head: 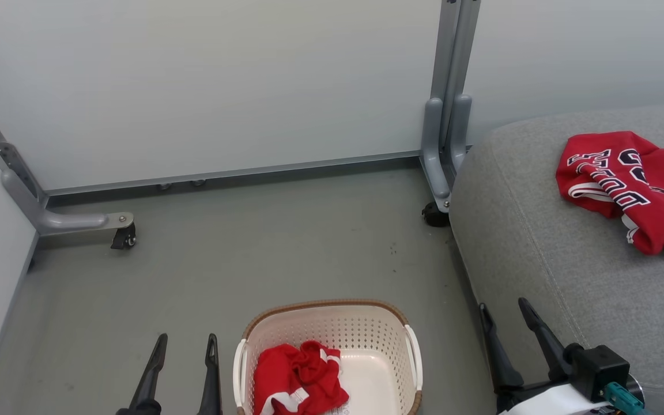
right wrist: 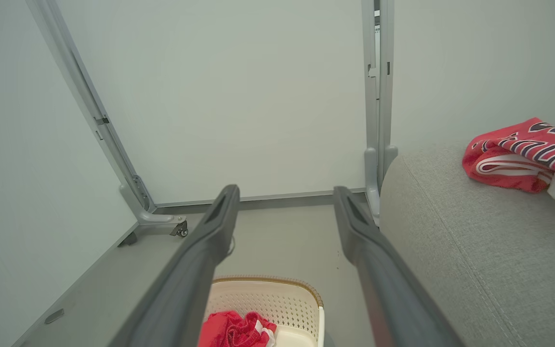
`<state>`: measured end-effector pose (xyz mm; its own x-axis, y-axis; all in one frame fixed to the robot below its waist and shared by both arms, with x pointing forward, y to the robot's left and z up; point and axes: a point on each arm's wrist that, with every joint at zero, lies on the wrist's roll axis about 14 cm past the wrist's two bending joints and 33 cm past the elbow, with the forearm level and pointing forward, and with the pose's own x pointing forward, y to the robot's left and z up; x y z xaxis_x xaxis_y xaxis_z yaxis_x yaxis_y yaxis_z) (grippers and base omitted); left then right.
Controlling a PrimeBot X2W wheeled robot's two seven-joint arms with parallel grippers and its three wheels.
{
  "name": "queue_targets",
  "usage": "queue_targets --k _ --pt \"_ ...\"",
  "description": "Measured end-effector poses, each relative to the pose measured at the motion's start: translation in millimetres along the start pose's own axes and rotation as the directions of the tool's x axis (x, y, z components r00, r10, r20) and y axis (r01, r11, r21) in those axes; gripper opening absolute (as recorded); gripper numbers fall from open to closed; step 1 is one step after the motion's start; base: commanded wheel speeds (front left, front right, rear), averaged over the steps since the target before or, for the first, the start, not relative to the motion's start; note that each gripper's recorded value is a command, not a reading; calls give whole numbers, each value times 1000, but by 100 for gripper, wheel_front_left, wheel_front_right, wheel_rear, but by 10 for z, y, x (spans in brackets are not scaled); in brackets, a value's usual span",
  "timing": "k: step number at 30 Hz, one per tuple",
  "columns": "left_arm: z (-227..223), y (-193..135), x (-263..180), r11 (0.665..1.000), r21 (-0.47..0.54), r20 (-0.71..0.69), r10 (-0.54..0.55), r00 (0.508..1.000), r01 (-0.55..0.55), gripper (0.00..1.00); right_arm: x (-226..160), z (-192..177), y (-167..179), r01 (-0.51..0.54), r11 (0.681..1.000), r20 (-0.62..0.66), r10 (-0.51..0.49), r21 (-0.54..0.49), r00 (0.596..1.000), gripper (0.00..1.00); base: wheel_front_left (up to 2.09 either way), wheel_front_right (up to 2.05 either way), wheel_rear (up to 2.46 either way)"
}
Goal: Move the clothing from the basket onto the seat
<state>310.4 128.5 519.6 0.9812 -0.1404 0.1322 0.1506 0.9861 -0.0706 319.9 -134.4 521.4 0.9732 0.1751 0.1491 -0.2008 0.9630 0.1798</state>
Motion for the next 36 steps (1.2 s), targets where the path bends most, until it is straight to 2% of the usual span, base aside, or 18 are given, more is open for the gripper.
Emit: queue_targets --k 6,13,20,27,32,36 --pt "-148 -81 38 998 -55 -47 -33 998 31 100 -14 -106 -138 43 999 -36 -43 -2 998 100 0 0 0" --pt "-473 -333 209 985 -96 -141 -153 978 140 100 108 -115 -293 79 997 -40 -80 -7 996 100 0 0 0" --pt "-793 -607 769 958 -50 -210 -288 934 284 100 531 67 -492 93 994 24 -92 -49 995 100 0 0 0" --pt "-1574 -806 1197 891 -2 -400 -416 817 453 100 998 -9 -715 112 991 40 -110 -78 993 100 0 0 0" --pt "-2271 -935 1255 819 -15 -561 -482 673 574 100 1257 -208 -852 121 988 25 -119 -92 993 100 0 0 0" --pt "-2662 -984 1436 769 -11 -630 -502 593 639 100 1389 -488 -946 125 988 -19 -128 -95 992 100 0 0 0"
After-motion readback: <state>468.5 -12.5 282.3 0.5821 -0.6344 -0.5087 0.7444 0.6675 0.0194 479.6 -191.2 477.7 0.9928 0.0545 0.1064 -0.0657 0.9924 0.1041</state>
